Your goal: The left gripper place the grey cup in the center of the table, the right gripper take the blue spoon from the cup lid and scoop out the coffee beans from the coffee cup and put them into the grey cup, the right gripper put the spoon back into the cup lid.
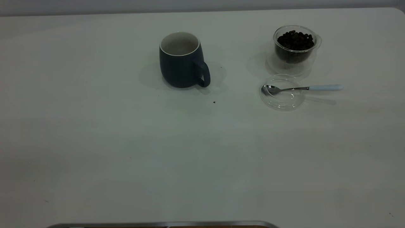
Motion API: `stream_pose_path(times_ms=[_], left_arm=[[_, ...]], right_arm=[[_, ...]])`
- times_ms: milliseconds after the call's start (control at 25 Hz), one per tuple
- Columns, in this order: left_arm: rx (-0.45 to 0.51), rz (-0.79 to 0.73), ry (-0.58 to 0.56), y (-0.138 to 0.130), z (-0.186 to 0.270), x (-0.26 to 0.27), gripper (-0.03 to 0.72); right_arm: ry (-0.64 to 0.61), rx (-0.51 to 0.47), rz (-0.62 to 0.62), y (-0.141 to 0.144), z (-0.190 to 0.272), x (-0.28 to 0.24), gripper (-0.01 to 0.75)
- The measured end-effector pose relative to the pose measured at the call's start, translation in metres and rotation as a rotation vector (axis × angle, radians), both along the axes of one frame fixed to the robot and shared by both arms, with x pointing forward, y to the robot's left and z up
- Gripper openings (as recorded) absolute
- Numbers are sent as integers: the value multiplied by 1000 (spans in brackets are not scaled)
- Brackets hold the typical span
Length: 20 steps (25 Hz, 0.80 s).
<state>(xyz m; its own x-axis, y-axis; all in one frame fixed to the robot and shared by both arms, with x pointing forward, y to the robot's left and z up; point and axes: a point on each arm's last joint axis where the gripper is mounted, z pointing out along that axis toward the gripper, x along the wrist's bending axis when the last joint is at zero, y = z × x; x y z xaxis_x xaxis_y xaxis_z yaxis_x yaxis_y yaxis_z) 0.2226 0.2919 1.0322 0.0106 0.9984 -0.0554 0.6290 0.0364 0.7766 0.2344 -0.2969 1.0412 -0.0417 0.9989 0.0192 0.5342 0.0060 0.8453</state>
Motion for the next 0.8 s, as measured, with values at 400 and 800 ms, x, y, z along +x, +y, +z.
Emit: stream_pose_path(times_ms=[400, 800], left_arm=[[0, 0, 0, 0, 0, 0, 499], [0, 0, 0, 0, 0, 0, 499]], right_arm=[[-10, 0, 0, 0, 0, -1, 584], [-10, 0, 0, 0, 0, -1, 584]])
